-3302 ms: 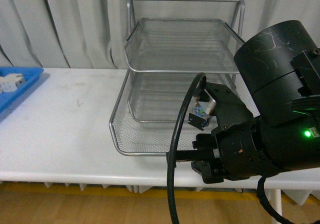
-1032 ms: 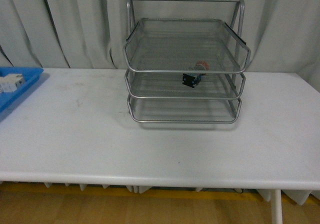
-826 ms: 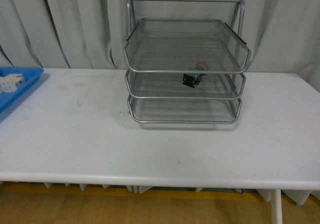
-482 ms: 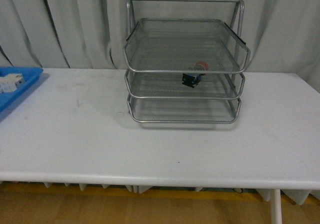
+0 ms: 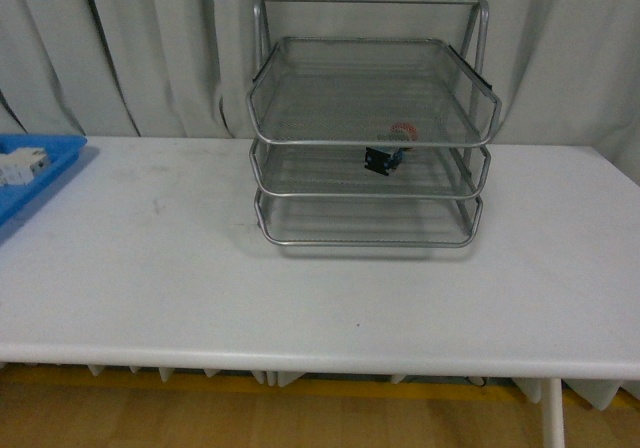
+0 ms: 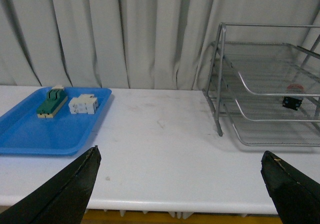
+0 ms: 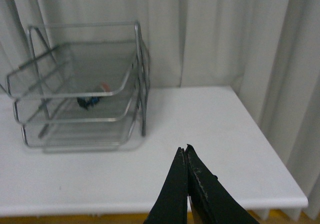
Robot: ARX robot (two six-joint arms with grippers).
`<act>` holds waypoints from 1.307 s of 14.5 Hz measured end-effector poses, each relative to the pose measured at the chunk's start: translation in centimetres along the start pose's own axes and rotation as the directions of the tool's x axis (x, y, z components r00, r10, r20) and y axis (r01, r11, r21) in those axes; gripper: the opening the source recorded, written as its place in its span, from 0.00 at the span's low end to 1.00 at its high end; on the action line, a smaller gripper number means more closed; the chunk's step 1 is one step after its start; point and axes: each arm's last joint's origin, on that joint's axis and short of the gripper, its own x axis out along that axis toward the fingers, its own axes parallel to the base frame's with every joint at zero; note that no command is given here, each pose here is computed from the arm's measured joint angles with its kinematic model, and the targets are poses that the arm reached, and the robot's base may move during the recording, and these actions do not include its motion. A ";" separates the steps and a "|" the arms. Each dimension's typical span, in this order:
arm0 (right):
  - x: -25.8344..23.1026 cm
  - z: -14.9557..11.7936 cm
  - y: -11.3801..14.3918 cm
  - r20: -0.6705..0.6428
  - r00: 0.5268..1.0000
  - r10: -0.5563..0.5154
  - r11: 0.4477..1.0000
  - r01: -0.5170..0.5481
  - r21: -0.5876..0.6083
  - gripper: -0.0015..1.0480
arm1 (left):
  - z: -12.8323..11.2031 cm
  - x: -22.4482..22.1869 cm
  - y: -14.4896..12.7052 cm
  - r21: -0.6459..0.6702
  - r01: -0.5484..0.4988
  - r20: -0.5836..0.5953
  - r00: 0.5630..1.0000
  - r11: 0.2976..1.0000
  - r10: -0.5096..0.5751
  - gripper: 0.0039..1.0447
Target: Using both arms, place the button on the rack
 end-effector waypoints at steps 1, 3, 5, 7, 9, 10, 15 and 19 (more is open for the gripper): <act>-0.7 -0.8 0.0 -0.009 1.000 0.001 1.000 -0.001 0.000 0.02 | 0.0 0.0 0.0 0.000 -0.001 0.000 1.000 1.000 0.001 0.94; -0.9 -1.1 0.0 0.011 1.000 0.002 1.000 -0.002 -0.001 0.02 | 0.0 0.0 0.0 0.000 0.000 0.001 1.000 1.000 0.000 0.94; -0.9 -1.0 0.0 0.015 1.000 0.001 1.000 -0.001 -0.001 0.02 | 0.0 0.0 0.0 0.000 -0.001 0.001 1.000 1.000 0.001 0.94; -0.9 -1.0 0.0 0.015 1.000 0.002 1.000 -0.002 -0.001 0.02 | 0.0 0.0 0.0 0.000 0.000 0.001 1.000 1.000 0.000 0.94; -0.9 -1.0 0.0 0.015 1.000 0.001 1.000 -0.001 -0.001 0.02 | 0.0 0.0 0.0 0.000 0.000 0.000 1.000 1.000 0.000 0.94; -0.9 -1.0 0.0 0.015 1.000 0.001 1.000 -0.001 -0.001 0.02 | 0.0 0.0 0.0 0.000 0.000 0.000 1.000 1.000 0.000 0.94; -0.9 -1.0 0.0 0.015 1.000 0.001 1.000 -0.001 -0.002 0.49 | 0.0 0.0 0.0 0.000 0.000 0.000 1.000 1.000 0.000 0.94; -0.9 -1.0 0.0 0.015 1.000 0.001 1.000 -0.001 -0.002 0.96 | 0.0 0.0 0.0 0.000 0.000 0.000 1.000 1.000 0.000 0.94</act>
